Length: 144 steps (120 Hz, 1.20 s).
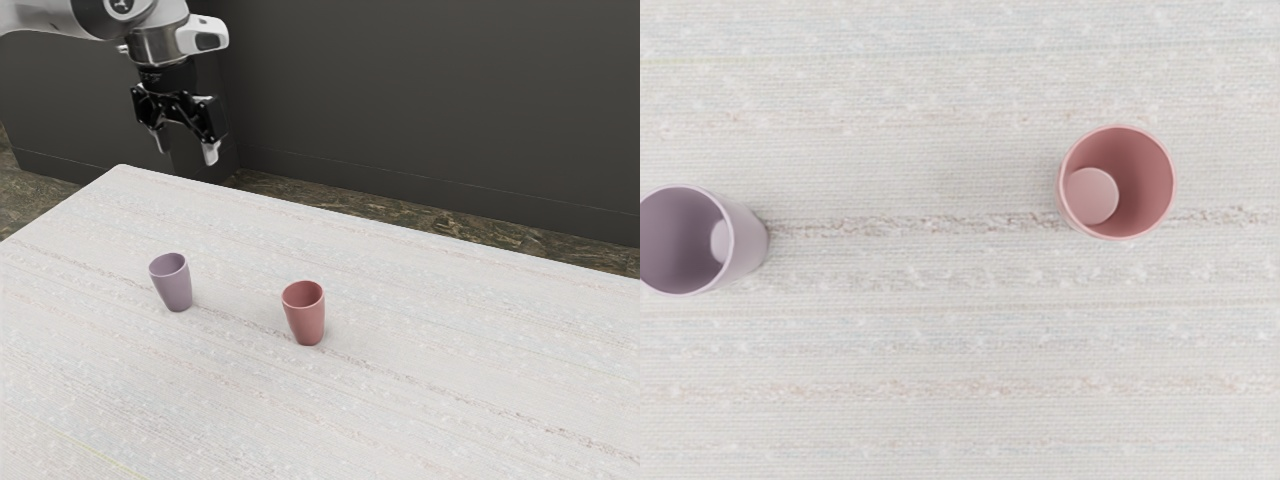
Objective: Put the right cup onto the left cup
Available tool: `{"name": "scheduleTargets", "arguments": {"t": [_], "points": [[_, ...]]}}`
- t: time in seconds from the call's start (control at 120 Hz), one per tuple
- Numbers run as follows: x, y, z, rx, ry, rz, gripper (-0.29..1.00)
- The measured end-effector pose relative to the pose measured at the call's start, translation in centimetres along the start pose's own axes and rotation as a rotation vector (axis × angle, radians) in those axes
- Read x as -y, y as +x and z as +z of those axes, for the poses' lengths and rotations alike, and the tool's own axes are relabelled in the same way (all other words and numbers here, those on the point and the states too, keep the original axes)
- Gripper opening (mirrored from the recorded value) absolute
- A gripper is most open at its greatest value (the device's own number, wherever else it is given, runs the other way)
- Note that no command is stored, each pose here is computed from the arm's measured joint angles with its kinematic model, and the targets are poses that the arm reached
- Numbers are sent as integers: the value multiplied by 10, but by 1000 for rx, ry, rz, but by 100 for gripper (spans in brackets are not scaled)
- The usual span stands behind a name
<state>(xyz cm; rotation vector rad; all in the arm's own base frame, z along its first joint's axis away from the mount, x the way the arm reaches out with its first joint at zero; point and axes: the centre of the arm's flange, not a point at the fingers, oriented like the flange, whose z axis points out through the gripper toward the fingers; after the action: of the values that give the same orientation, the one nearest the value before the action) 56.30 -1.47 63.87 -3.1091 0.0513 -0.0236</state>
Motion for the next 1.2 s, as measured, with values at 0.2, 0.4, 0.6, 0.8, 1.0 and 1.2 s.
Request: {"name": "scheduleTargets", "arguments": {"t": [0.2, 0.4, 0.6, 0.8, 1.0, 1.2], "points": [[-4, 1, 1, 5, -2, 3, 70], [-1, 13, 23, 33, -3, -3, 70], [-16, 20, 78, 75, -9, 21, 70], [-24, 36, 120, 76, -15, 30, 70], [-27, 44, 177, 95, -18, 32, 70], [-30, 53, 214, 89, -21, 36, 70]]}}
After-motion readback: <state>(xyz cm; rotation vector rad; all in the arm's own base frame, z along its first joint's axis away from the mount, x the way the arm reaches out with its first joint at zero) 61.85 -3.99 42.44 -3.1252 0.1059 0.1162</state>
